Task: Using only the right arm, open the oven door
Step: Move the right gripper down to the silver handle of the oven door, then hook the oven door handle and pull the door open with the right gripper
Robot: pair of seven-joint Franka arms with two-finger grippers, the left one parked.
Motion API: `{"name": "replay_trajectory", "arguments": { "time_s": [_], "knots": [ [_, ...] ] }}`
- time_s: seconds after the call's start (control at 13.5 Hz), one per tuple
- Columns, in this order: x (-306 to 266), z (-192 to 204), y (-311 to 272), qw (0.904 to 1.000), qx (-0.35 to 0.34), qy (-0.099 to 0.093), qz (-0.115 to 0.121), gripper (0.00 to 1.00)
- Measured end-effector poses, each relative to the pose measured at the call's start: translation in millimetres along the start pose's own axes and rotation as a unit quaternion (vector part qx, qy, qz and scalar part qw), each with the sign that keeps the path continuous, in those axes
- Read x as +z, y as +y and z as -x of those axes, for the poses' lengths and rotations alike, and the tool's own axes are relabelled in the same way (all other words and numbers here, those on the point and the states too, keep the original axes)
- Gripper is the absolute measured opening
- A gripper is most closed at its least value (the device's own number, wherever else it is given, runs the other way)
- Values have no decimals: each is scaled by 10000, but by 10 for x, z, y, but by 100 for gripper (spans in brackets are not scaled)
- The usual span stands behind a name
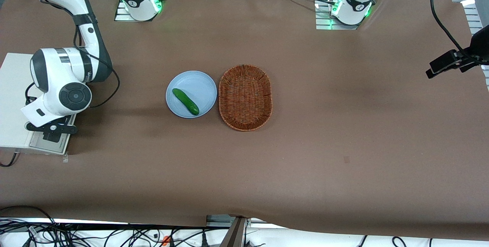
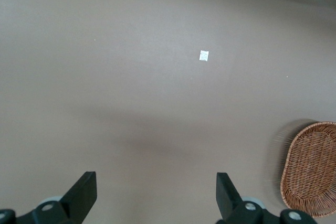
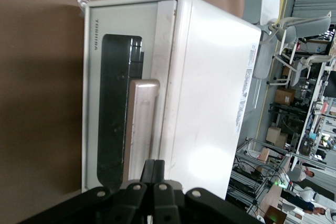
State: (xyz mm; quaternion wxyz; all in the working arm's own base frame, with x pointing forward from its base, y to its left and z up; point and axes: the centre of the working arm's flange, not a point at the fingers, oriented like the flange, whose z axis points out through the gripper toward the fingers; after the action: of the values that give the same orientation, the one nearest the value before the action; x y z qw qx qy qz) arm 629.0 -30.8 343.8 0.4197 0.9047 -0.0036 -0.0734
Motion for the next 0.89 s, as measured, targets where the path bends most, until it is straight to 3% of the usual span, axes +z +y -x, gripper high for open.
{"name": "replay_trajectory", "arguments": {
  "time_s": [0.89],
  "knots": [
    [344,-65,-154,9998,181,-26,-9,1]
  ]
}}
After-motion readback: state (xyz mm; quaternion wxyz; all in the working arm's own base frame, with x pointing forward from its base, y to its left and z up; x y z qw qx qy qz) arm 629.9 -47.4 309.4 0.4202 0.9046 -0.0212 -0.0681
